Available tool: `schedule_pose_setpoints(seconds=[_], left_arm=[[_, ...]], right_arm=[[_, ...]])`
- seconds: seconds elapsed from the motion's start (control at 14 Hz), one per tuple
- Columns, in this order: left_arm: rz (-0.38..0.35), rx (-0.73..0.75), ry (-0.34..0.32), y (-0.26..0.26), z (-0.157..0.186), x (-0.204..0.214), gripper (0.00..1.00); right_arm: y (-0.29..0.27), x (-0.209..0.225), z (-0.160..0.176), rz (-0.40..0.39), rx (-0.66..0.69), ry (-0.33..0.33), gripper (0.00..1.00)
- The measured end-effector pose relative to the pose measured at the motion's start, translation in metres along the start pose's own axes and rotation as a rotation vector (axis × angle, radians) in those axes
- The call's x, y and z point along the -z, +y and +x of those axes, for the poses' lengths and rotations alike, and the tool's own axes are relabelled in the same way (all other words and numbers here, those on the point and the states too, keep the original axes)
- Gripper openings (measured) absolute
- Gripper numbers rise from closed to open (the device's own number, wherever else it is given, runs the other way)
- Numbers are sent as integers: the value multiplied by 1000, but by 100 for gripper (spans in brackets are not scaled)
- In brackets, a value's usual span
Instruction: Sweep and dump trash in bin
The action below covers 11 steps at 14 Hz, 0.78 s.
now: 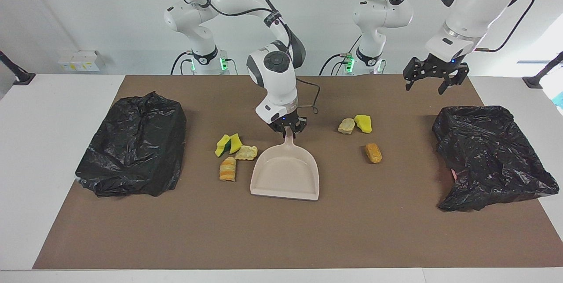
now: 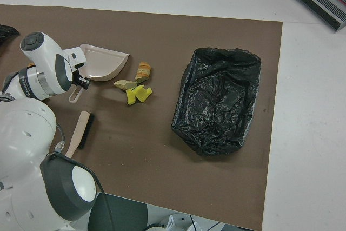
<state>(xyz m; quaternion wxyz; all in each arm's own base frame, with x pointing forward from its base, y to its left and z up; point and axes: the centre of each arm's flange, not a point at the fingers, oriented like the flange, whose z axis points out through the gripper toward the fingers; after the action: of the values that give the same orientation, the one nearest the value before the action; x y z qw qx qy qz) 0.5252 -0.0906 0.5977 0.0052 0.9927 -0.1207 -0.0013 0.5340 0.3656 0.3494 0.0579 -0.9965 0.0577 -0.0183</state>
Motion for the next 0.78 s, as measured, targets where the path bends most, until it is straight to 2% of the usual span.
schedule_pose_setpoints(seconds=[0.14, 0.36, 0.5, 0.78], left_arm=[[-3, -20, -27, 18, -2, -13, 100], [-16, -38, -82, 48, -9, -42, 100], [-12, -48, -74, 78, -14, -61, 100], [-7, -108, -68, 130, -34, -95, 100]], right_arm=[[6, 5, 8, -8, 76, 17, 33], [31, 19, 32, -2, 286, 39, 33], [54, 36, 48, -4, 431, 49, 33], [108, 81, 65, -20, 766, 1, 33]])
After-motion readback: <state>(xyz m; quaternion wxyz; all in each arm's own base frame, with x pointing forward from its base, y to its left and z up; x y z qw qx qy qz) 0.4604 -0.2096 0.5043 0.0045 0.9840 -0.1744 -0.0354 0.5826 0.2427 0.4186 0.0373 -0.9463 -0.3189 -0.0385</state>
